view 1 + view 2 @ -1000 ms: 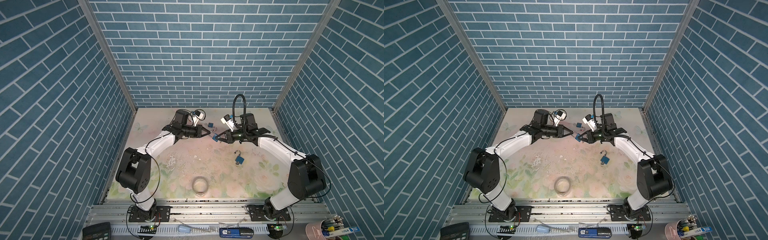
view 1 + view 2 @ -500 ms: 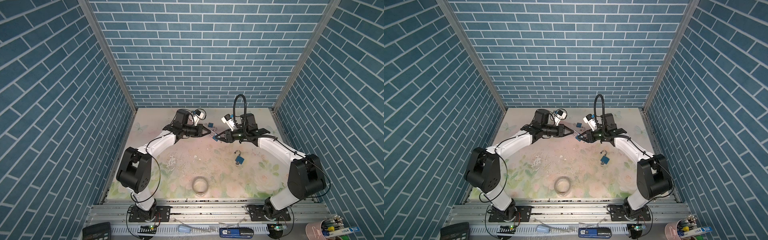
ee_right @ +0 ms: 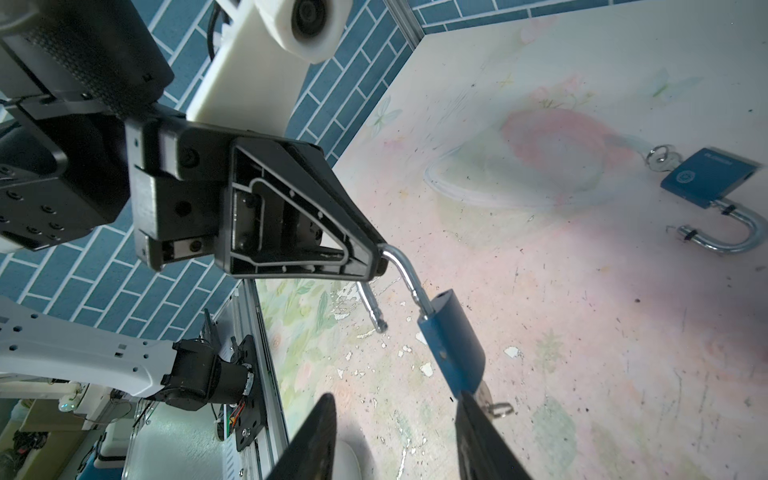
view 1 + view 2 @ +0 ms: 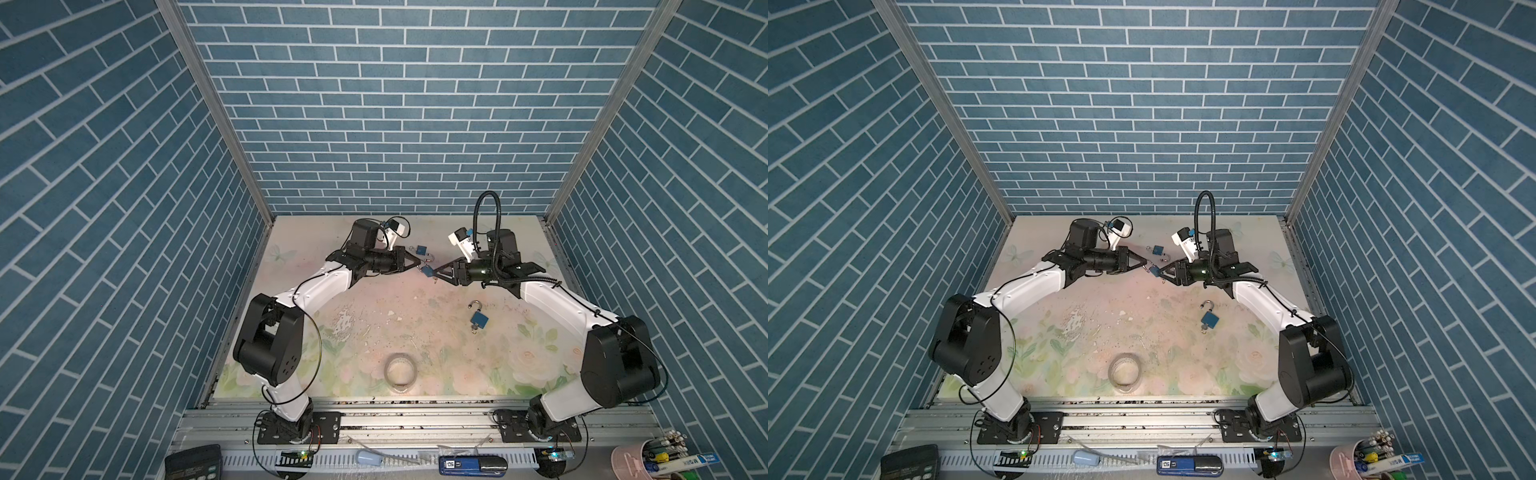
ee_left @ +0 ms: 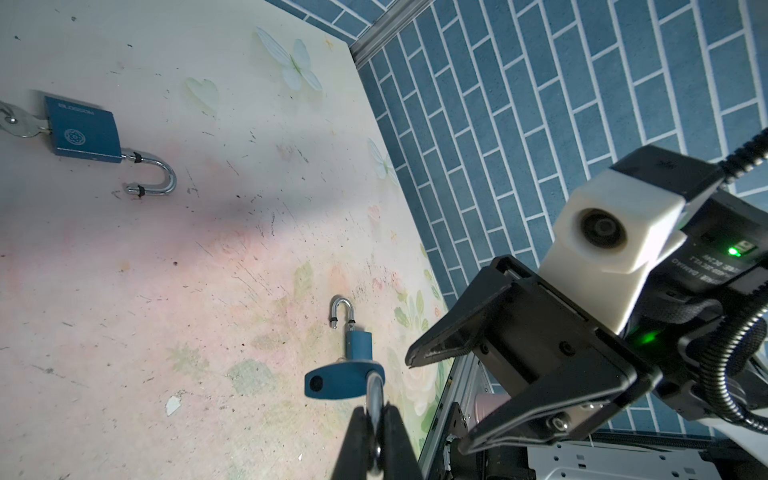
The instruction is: Lock with the key
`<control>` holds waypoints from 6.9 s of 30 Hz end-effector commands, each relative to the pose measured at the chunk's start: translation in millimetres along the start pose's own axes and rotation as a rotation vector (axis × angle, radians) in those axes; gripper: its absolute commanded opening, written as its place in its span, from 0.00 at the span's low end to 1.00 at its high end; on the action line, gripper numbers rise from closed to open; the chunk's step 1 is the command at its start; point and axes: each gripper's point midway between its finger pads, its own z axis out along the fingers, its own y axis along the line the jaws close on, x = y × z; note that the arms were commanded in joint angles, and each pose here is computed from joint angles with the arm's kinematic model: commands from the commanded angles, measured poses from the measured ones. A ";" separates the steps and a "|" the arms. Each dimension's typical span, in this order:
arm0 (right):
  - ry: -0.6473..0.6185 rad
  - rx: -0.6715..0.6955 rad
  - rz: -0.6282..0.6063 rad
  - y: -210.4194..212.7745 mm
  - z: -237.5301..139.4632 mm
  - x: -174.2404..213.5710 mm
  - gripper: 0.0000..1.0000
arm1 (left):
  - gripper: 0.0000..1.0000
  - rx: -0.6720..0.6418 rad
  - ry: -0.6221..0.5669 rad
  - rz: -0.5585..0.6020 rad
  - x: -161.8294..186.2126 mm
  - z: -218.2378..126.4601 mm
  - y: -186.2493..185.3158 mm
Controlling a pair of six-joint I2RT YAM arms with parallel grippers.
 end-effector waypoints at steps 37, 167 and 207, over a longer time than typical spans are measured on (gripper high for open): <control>-0.609 0.059 0.124 -24.8 9.2 3.5 0.47 | 0.00 0.014 -0.308 -0.377 -44.1 -23.9 -40.0; -0.832 -0.148 -0.017 33.6 -34.0 -79.0 0.30 | 0.00 0.191 -0.397 -0.520 -55.9 -15.1 -71.0; -0.695 -0.176 0.319 2.8 -15.9 -105.2 0.00 | 0.00 0.108 -0.347 0.020 -38.4 -19.5 -87.6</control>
